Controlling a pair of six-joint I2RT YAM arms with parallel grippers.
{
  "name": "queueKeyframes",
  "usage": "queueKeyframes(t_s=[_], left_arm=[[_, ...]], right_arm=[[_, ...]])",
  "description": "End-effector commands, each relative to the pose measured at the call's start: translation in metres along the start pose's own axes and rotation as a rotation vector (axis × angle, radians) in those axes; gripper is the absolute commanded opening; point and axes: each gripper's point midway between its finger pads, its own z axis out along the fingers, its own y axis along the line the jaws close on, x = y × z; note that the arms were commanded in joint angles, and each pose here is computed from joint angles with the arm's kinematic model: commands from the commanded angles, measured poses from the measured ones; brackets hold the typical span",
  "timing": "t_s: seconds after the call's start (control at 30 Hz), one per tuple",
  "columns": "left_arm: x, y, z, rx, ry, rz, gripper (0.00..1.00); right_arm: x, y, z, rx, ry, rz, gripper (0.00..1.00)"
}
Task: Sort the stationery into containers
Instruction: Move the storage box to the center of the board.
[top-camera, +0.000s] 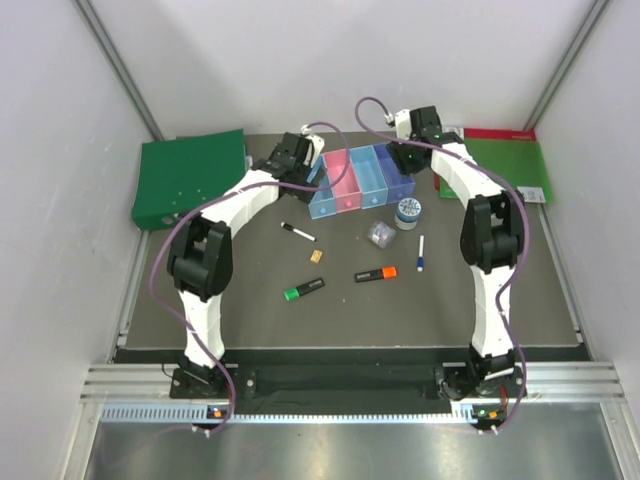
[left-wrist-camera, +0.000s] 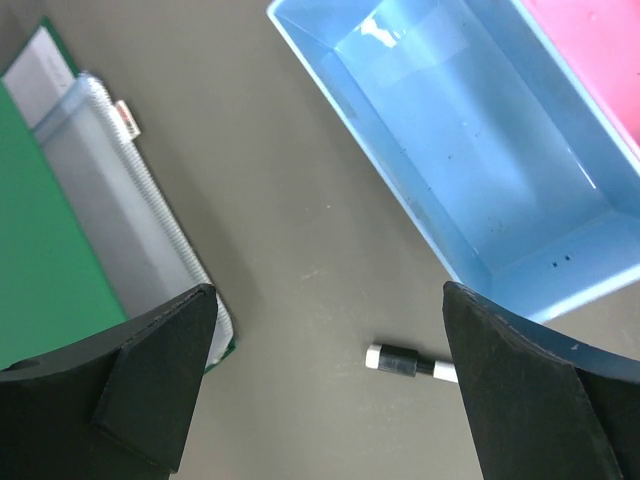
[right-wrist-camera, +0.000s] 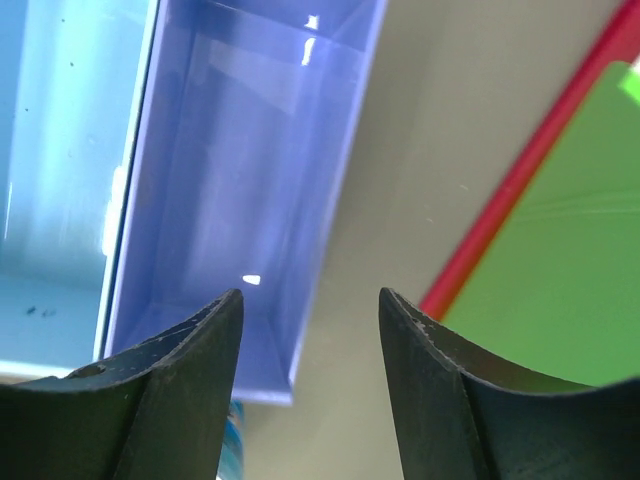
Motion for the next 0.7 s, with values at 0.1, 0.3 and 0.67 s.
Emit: queueKeyframes(t_s=[0.1,0.3,0.67], left_arm=[[-0.029,0.005,0.013,-0.037,-0.070,-0.019,0.98],[-0.034,0.002,0.023,-0.036,-0.078,-0.017,0.96],[-0.036,-0.002,0.031,-0.022,-0.073,-0.028,0.96]], right_arm=[[-0.026,0.009,0.014,-0.021,-0.079,0.004,0.55],[-0.011,0.010,0.025,-0.021,-0.061,0.005,0.52],[0.001,0.011,0.033,-0.026,-0.043,0.006,0.51]])
